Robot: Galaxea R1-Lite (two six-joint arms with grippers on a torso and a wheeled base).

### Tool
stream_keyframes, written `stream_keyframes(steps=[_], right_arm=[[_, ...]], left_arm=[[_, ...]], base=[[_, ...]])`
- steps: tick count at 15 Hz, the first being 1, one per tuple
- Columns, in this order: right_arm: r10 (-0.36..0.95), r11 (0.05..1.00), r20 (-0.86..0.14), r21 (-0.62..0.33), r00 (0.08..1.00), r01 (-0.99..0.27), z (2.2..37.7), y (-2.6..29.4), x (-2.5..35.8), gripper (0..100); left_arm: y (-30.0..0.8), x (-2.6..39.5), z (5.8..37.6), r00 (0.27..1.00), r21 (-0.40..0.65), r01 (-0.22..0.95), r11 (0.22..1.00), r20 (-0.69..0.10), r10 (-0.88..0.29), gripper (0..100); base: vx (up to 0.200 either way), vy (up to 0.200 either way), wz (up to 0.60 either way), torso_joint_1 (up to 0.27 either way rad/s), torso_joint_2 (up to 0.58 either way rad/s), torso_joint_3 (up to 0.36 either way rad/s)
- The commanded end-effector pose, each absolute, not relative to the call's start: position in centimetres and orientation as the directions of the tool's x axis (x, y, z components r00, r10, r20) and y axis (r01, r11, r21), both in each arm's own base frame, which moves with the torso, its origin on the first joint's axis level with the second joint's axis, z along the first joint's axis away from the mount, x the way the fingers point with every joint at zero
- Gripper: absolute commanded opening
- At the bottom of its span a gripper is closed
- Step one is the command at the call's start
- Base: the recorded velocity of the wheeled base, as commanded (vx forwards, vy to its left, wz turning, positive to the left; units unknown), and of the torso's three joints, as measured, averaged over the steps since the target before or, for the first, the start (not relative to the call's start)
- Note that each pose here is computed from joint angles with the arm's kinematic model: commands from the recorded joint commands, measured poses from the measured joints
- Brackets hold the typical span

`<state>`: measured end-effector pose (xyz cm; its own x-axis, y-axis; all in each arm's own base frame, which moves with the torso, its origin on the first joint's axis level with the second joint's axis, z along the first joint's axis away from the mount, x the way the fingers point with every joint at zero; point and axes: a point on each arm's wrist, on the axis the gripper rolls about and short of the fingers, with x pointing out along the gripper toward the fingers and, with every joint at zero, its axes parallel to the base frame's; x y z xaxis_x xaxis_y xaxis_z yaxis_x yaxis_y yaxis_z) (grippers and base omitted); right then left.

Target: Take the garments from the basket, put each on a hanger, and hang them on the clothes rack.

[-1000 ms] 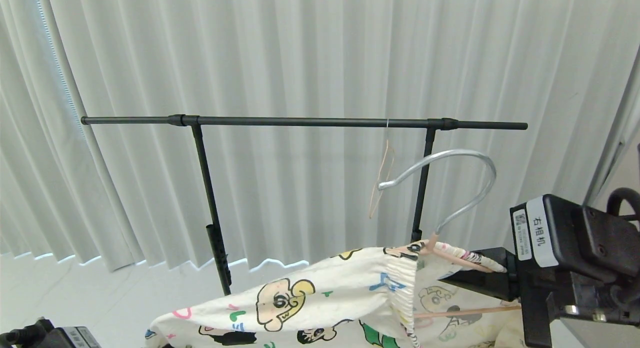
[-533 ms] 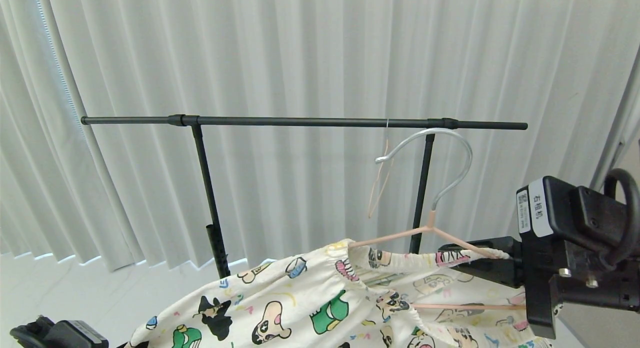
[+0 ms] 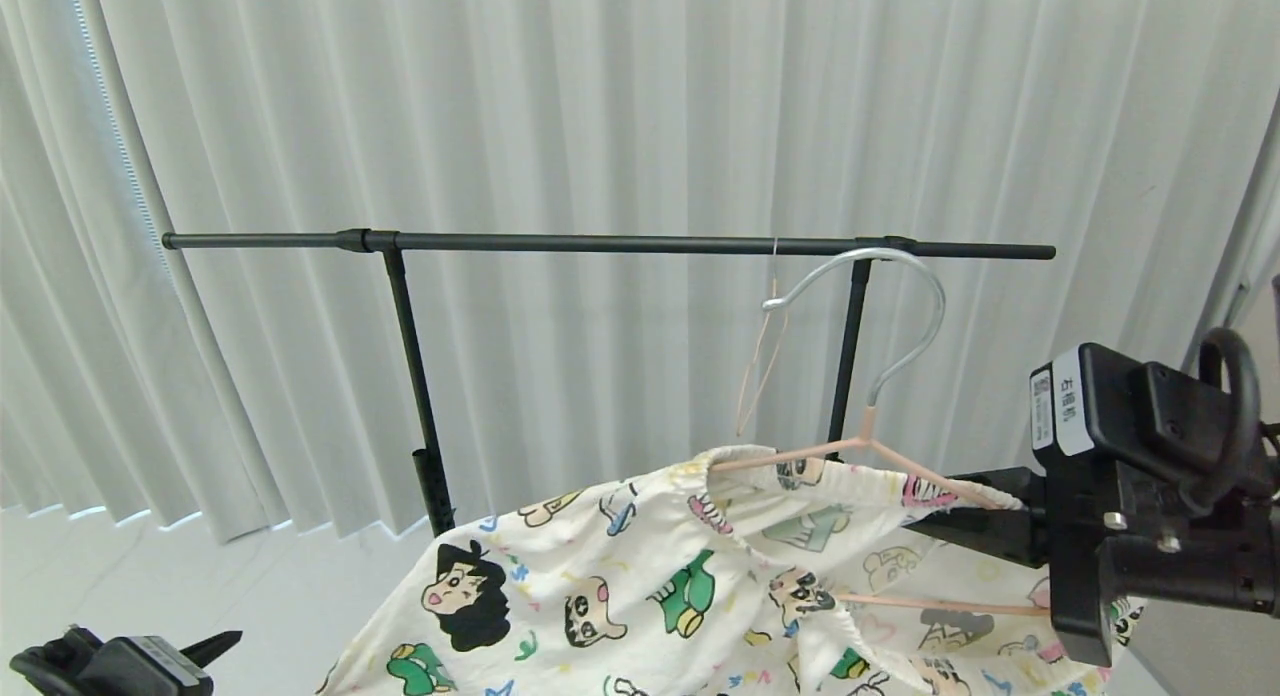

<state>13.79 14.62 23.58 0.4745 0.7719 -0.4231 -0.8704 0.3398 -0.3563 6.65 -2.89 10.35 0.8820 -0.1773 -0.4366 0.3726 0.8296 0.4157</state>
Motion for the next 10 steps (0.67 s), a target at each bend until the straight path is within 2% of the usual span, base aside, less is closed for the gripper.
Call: stream_keyframes(steps=[1,5,8,10], right_arm=[[0.737,0.385,-0.437,-0.355,0.515,-0.852,23.4,13.9,14.4,0],[0.540,0.563,-0.522,-0.359,0.660,-0.744,23.6,11.0,15.3,0],[0.412,0.723,-0.582,-0.258,0.701,-0.640,24.6,10.3,15.3,0],[0.316,0.786,-0.598,-0.269,0.737,-0.556,24.9,10.0,15.6,0]], left_arm=[[-2.8,6.5,10.8,0.894,0.412,0.364,0.835,-0.405,-0.190,100],[-3.3,7.4,13.6,0.928,0.401,0.327,0.856,-0.309,-0.210,100],[-3.7,8.1,15.1,0.938,0.400,0.314,0.861,-0.272,-0.216,100],[-3.9,8.4,15.8,0.942,0.418,0.311,0.854,-0.257,-0.218,100]], base=[[0.000,0.000,0.00,0.000,0.00,0.000],[0.000,0.000,0.00,0.000,0.00,0.000],[0.000,0.000,0.00,0.000,0.00,0.000],[0.000,0.000,0.00,0.000,0.00,0.000]])
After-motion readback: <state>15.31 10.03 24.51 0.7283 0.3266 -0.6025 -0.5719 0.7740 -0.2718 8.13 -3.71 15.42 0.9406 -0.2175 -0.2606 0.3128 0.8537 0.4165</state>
